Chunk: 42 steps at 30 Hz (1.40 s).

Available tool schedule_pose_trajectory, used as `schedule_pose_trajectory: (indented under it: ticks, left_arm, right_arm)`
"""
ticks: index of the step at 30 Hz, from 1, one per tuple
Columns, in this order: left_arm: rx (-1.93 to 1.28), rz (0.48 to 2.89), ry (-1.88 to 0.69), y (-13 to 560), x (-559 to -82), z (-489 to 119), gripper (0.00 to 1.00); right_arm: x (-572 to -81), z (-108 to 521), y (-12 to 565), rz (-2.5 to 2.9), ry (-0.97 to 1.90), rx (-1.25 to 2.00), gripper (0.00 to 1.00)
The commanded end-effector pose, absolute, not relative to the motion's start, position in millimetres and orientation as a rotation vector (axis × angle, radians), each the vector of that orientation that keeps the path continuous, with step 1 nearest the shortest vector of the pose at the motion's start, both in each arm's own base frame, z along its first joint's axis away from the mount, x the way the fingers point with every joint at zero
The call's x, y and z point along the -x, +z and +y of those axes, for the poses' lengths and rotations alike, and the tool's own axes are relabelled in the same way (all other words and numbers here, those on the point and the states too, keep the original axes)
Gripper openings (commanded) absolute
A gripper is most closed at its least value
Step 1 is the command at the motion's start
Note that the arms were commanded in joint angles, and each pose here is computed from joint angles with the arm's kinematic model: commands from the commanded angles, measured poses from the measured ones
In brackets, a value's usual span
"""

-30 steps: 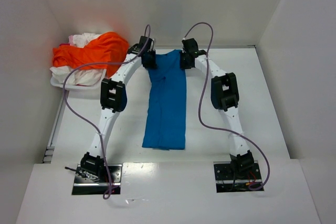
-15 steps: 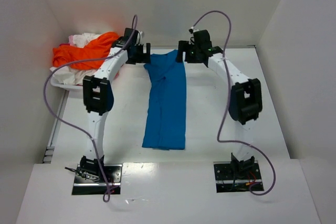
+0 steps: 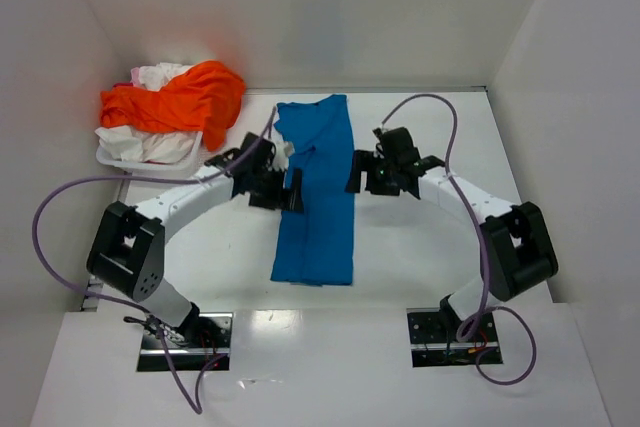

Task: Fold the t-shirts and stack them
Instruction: Grab the bottom of the folded rectangular tshirt with both arms

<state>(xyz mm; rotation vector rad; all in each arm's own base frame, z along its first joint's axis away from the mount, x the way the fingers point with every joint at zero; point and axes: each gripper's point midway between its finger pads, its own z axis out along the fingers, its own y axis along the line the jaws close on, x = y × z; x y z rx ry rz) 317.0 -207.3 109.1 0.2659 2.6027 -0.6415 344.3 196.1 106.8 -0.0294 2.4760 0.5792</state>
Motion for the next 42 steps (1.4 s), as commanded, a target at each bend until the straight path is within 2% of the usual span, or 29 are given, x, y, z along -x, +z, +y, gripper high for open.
schedule_pose_trajectory:
  ticks: [1, 5, 9, 18, 22, 28, 42]
  left_arm:
    - [-0.224, 2.628, -0.79, 109.8, -268.2, -231.6, 0.96]
    - [-0.134, 2.671, -0.789, 100.3, -222.2, -225.6, 0.96]
    - [-0.006, 2.672, -0.827, 93.8, -195.7, -214.9, 0.94]
    - [0.135, 2.726, -0.798, 72.4, -167.8, -207.2, 0.88]
    - [0.184, 2.717, -0.756, 67.4, -168.6, -200.5, 0.88]
    - [0.216, 2.697, -0.75, 59.4, -171.9, -199.5, 0.88]
    - [0.194, 2.772, -0.668, 33.1, -173.1, -197.3, 0.88]
  right_arm:
    - [-312.8, 197.5, 126.5, 2.45, 0.66, -0.064, 0.88]
    - [-270.7, 200.4, 121.8, 2.461, 0.775, -0.128, 0.86]
    - [-227.9, 205.8, 112.5, 2.498, 0.832, -0.139, 0.85]
    - [-165.3, 218.4, 82.6, 2.616, 0.877, -0.155, 0.82]
    - [-152.4, 211.7, 69.5, 2.674, 0.847, -0.186, 0.8]
    - [-140.9, 212.6, 55.0, 2.703, 0.865, -0.197, 0.71]
    - [-142.2, 233.1, 40.0, 2.764, 0.813, -0.135, 0.66]
